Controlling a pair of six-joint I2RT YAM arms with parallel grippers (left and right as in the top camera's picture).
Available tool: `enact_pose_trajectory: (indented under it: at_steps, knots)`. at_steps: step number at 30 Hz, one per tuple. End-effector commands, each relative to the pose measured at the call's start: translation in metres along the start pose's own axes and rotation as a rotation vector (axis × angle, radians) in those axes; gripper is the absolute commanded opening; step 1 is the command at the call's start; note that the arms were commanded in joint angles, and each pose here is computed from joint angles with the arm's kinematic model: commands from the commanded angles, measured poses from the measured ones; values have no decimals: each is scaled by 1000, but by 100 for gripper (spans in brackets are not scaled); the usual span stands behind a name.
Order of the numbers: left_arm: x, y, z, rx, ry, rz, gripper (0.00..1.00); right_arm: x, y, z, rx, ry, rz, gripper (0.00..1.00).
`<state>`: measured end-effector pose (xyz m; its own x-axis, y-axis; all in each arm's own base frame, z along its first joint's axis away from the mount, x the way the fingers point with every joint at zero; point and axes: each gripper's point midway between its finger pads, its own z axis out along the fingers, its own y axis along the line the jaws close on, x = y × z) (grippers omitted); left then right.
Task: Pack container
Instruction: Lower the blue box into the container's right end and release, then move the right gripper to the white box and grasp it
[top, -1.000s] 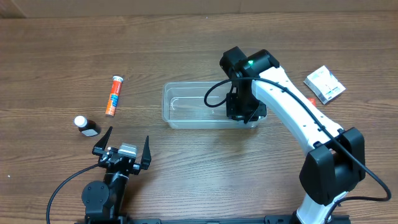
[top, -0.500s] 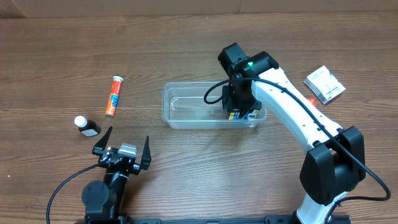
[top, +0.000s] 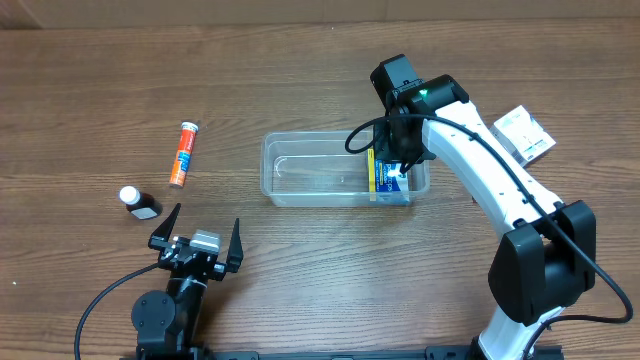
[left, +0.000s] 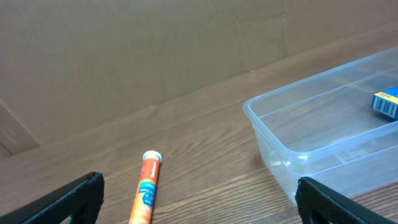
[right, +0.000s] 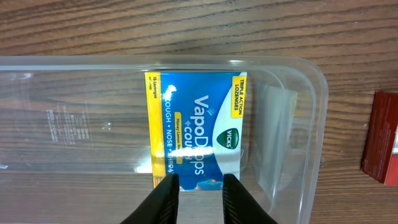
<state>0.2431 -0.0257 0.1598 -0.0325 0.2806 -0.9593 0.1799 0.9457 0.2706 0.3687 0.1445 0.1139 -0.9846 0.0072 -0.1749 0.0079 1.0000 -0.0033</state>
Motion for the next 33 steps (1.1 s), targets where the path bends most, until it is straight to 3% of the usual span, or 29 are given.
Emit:
enact_pose_trajectory:
  at_steps: [1, 4, 8, 11, 13, 21, 33]
  knots:
    - [0, 0, 0, -2, -6, -6, 100, -4, -2, -11, -3, -31, -7, 25]
    - [0, 0, 0, -2, -6, -6, 100, -24, 3, -54, -36, -99, -10, 34]
    - [0, 0, 0, -2, -6, -6, 100, -56, -37, -126, -32, -214, 24, 84]
    - [0, 0, 0, -2, -6, -6, 100, -69, -103, -134, 23, -227, 50, 91]
    - [0, 0, 0, -2, -6, -6, 100, -70, -133, -128, 54, -212, 37, 100]
    - [0, 0, 0, -2, -6, -6, 100, -109, -226, -120, 92, -336, -54, 100]
    - [0, 0, 0, -2, -6, -6, 100, -92, -270, 26, 25, -6, -40, 100]
